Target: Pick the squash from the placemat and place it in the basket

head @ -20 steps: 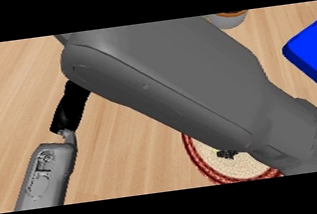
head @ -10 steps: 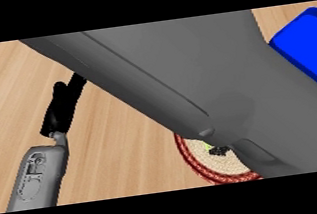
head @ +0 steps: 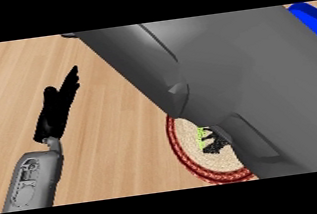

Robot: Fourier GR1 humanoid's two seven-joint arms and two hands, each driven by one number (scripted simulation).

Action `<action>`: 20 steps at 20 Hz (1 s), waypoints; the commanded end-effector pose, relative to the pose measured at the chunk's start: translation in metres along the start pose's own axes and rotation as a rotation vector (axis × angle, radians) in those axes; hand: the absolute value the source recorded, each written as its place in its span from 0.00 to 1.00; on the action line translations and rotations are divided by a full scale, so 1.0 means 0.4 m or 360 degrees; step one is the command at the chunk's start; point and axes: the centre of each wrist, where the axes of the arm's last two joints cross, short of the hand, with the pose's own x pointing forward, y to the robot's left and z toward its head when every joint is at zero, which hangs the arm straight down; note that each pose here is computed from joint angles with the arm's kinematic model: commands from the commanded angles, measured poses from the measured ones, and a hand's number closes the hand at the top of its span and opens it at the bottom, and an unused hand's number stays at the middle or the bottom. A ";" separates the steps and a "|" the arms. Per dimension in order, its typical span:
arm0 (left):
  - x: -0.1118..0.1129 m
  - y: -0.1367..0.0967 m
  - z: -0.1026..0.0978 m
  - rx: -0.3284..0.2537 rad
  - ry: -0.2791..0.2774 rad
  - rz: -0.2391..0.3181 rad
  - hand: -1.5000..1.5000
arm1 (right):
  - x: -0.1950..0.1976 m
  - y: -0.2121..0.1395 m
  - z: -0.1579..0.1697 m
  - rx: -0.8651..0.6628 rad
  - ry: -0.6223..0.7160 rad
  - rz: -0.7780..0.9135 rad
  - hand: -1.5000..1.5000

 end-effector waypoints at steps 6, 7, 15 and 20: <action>-0.014 0.038 0.031 0.0042 0.0003 0.0028 0.50 | -0.088 0.035 -0.110 0.0132 0.0038 0.0068 1.00; -0.012 0.009 0.027 0.0036 0.0005 -0.0015 0.50 | -0.041 0.099 -0.047 0.0116 0.0025 0.0010 1.00; 0.010 0.012 0.021 0.0060 0.0008 0.0013 0.50 | -0.131 0.162 -0.127 0.0205 0.0033 0.0071 1.00; -0.010 0.013 0.018 0.0058 0.0019 0.0019 0.50 | -0.146 0.250 -0.111 0.0349 0.0080 -0.0071 1.00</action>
